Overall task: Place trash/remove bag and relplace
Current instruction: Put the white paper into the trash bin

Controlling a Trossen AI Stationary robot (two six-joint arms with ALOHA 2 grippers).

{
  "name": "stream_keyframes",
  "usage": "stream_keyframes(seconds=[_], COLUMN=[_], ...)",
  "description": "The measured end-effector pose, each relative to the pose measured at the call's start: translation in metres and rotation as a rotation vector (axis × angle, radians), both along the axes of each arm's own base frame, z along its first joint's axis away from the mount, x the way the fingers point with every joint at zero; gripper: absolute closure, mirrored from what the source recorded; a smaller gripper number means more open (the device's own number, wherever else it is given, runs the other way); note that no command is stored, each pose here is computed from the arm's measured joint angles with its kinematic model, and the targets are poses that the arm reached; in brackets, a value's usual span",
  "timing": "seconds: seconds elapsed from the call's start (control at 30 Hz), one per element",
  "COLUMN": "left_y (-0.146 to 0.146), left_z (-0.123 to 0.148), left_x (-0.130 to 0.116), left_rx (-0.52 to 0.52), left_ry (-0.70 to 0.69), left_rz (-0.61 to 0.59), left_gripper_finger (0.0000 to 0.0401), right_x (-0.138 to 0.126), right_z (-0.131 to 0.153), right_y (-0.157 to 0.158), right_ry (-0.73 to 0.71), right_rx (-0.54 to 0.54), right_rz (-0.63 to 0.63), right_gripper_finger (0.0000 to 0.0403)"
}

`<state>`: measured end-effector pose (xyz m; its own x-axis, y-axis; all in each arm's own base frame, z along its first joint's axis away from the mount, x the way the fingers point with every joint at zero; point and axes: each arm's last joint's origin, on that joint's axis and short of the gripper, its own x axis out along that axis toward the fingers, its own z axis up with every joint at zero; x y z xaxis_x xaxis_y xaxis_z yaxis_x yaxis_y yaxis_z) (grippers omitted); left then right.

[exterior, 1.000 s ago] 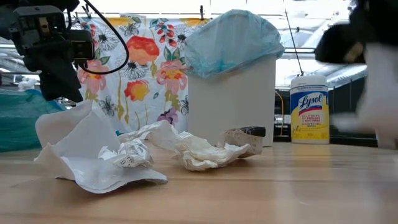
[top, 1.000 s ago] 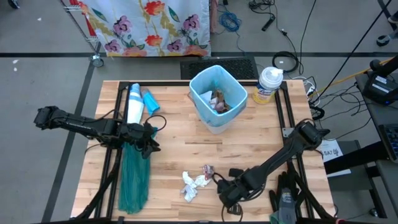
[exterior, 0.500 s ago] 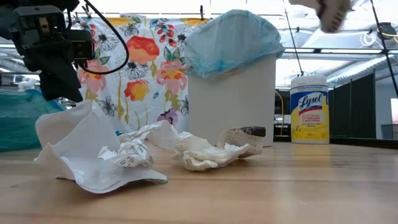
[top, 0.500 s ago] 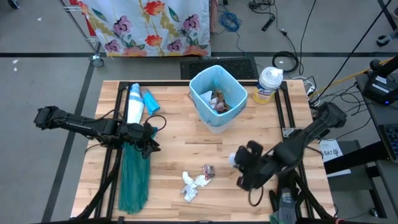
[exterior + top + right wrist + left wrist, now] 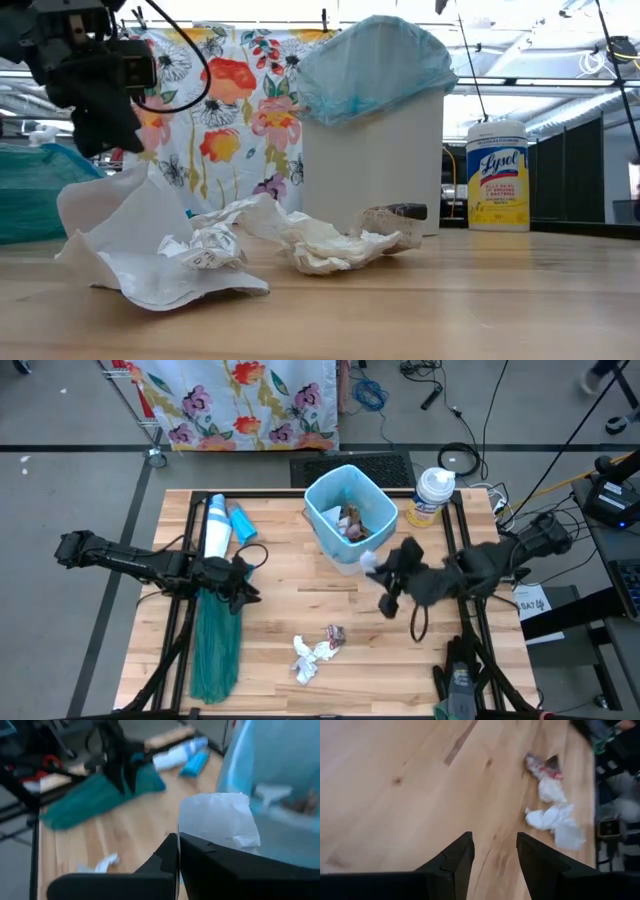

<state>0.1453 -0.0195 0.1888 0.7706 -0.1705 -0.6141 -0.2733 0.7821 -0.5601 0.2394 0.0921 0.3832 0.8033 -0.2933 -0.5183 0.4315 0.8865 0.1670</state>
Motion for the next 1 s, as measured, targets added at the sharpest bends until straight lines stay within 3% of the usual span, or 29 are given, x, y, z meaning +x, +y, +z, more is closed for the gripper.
stream_keyframes(seconds=[0.33, 0.67, 1.0], left_y=[0.001, 0.002, 0.002], left_z=[0.009, 0.012, 0.012], left_x=[0.007, 0.009, 0.009], left_rx=[-0.015, -0.022, -0.059], left_ry=[-0.116, -0.15, -0.143], left_rz=[0.092, 0.144, 0.17], left_gripper_finger=[0.0248, 0.0248, 0.0248], right_x=[0.014, 0.026, 0.043], right_z=[0.028, 0.024, -0.003], right_y=[-0.062, -0.124, -0.171], right_ry=[-0.13, -0.113, 0.034], right_rx=[-0.17, -0.157, -0.162], right_rz=[-0.043, -0.149, -0.256], right_gripper_finger=[0.0403, 0.0403, 0.0385])
